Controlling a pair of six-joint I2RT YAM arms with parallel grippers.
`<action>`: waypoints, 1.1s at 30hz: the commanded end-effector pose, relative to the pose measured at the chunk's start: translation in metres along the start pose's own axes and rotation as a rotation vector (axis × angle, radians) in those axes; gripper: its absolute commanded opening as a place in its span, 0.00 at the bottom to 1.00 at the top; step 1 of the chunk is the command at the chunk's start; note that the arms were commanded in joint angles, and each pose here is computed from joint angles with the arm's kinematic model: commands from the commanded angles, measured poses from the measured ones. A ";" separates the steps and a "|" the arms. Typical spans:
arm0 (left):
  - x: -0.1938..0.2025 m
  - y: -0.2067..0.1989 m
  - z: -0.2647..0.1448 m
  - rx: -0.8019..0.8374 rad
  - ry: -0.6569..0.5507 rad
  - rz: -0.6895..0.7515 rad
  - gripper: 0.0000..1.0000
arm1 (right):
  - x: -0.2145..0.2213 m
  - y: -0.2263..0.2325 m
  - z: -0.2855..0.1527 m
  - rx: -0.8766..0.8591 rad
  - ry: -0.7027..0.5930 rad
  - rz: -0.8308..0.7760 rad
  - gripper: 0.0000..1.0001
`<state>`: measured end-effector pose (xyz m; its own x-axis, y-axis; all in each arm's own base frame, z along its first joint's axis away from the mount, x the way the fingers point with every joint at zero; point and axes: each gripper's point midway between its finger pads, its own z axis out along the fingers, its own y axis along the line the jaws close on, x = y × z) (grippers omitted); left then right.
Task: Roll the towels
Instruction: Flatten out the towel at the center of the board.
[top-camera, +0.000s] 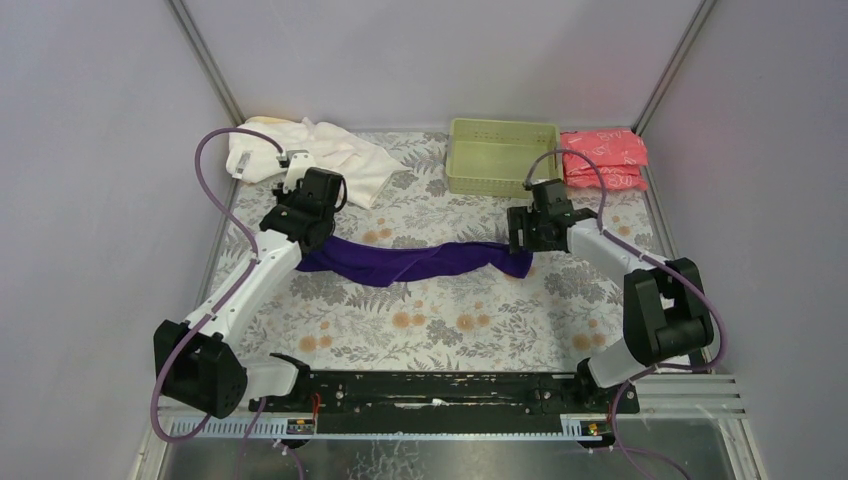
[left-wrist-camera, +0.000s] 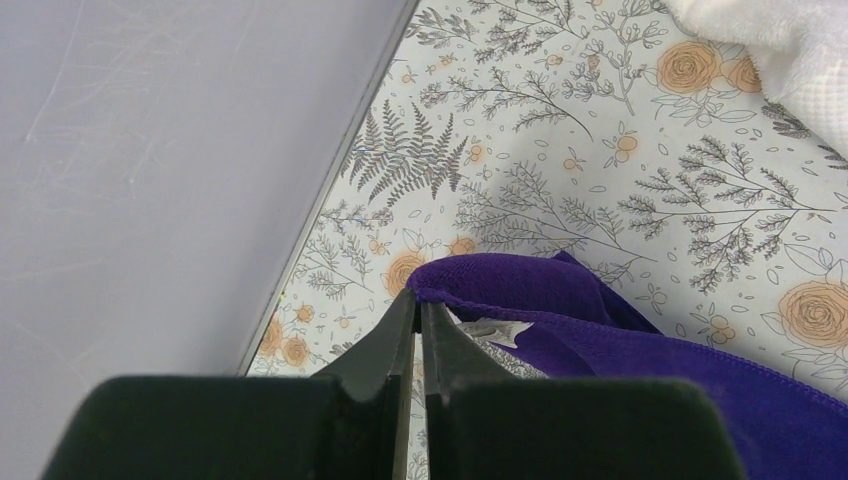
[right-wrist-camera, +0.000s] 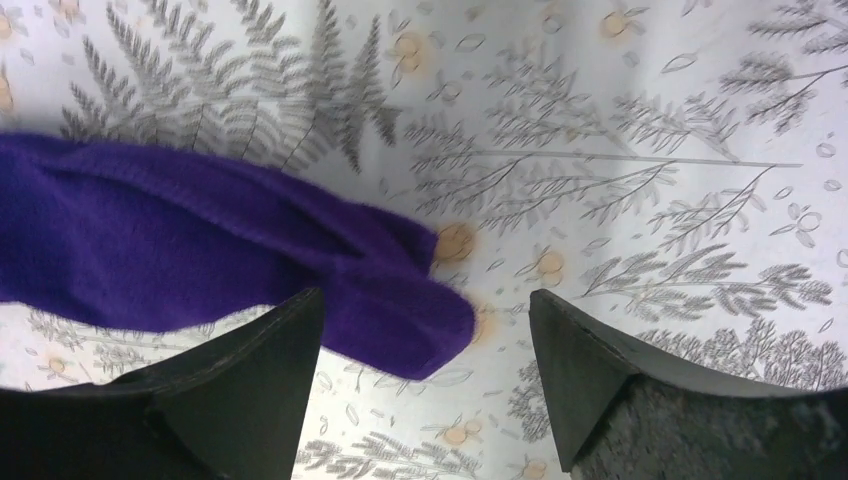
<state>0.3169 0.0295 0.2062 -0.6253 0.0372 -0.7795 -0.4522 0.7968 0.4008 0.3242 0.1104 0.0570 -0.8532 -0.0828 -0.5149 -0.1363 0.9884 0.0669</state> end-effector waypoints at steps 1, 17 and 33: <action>-0.009 -0.002 0.002 0.012 -0.029 -0.058 0.00 | -0.027 0.003 0.006 -0.093 -0.105 0.022 0.82; -0.009 -0.001 0.007 0.017 -0.011 -0.067 0.00 | 0.001 0.061 -0.048 -0.379 -0.066 -0.023 0.00; -0.008 0.002 0.010 0.009 0.002 -0.072 0.00 | 0.097 0.095 -0.088 -0.318 0.179 -0.149 0.53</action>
<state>0.3186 0.0364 0.2006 -0.6344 0.0001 -0.7730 -0.4578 0.8057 0.3758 0.1573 0.1928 0.0522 -0.9132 -0.3139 -0.2598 -0.3952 0.8378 0.3768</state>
